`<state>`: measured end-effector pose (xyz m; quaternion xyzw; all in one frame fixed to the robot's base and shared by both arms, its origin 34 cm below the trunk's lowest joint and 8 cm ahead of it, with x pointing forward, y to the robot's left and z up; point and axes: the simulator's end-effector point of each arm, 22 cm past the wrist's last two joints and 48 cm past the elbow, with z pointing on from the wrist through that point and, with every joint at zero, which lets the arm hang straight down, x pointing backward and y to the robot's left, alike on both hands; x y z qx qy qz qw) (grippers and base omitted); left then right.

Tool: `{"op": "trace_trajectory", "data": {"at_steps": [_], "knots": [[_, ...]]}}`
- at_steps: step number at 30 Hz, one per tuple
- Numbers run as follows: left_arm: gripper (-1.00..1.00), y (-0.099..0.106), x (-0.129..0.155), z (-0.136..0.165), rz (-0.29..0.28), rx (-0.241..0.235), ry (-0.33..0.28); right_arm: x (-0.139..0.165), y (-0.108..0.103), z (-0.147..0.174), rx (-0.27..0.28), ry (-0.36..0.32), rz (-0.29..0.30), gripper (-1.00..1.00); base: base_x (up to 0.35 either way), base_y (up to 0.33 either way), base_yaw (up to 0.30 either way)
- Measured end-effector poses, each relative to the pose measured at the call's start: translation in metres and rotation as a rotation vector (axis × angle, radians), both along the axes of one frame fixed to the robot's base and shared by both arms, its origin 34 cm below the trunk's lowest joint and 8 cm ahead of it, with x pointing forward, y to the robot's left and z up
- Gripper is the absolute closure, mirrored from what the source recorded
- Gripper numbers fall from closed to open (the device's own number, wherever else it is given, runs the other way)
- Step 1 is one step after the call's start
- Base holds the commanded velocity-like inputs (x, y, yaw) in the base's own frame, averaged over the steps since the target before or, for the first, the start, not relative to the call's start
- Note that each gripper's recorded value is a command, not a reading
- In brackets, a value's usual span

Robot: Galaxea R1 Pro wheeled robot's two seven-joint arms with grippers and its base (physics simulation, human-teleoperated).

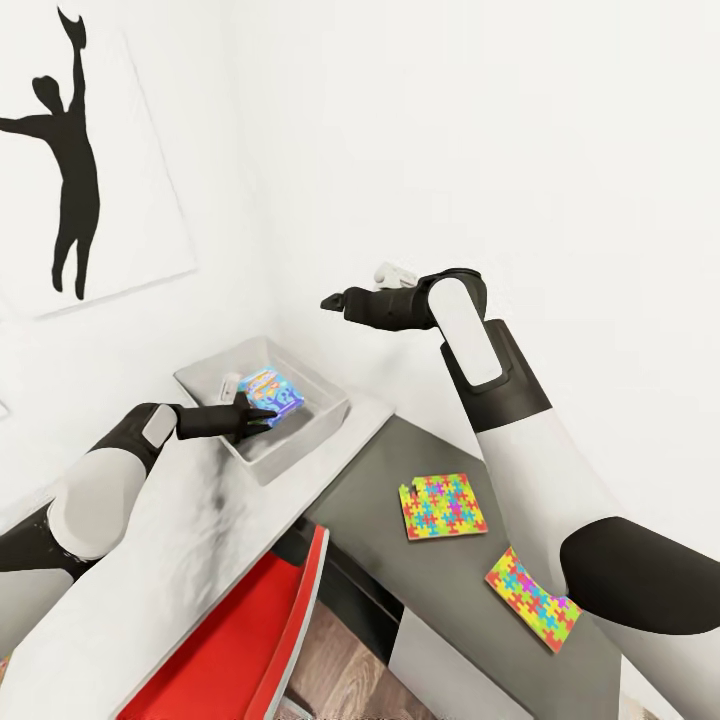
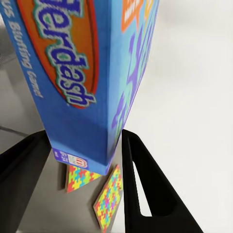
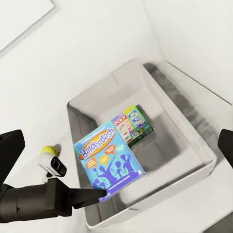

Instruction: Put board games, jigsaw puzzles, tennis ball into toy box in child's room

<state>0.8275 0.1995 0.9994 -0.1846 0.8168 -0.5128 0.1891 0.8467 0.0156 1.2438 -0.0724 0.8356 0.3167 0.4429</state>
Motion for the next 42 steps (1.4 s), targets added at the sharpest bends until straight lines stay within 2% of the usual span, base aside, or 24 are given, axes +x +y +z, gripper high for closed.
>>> {"op": "trace_trajectory", "data": {"at_steps": [15, 25, 30, 42], "knots": [[1.00, -0.002, -0.001, -0.005, -0.008, 0.010, 0.008, 0.001, 0.001, -0.004, 0.000, 0.004, 0.000, -1.00, 0.000, 0.000, 0.000], [1.00, -0.001, -0.005, -0.015, -0.024, 0.057, 0.026, 0.000, 0.001, -0.004, -0.002, 0.003, 0.001, -1.00, 0.000, 0.000, 0.000], [1.00, 0.003, -0.007, -0.023, -0.018, 0.094, 0.048, 0.000, 0.001, -0.004, -0.001, 0.003, 0.001, -1.00, 0.000, 0.000, 0.000], [1.00, 0.004, -0.007, -0.025, -0.014, 0.097, 0.053, 0.001, 0.001, -0.003, 0.002, 0.001, -0.001, -1.00, 0.000, 0.000, 0.000]]}}
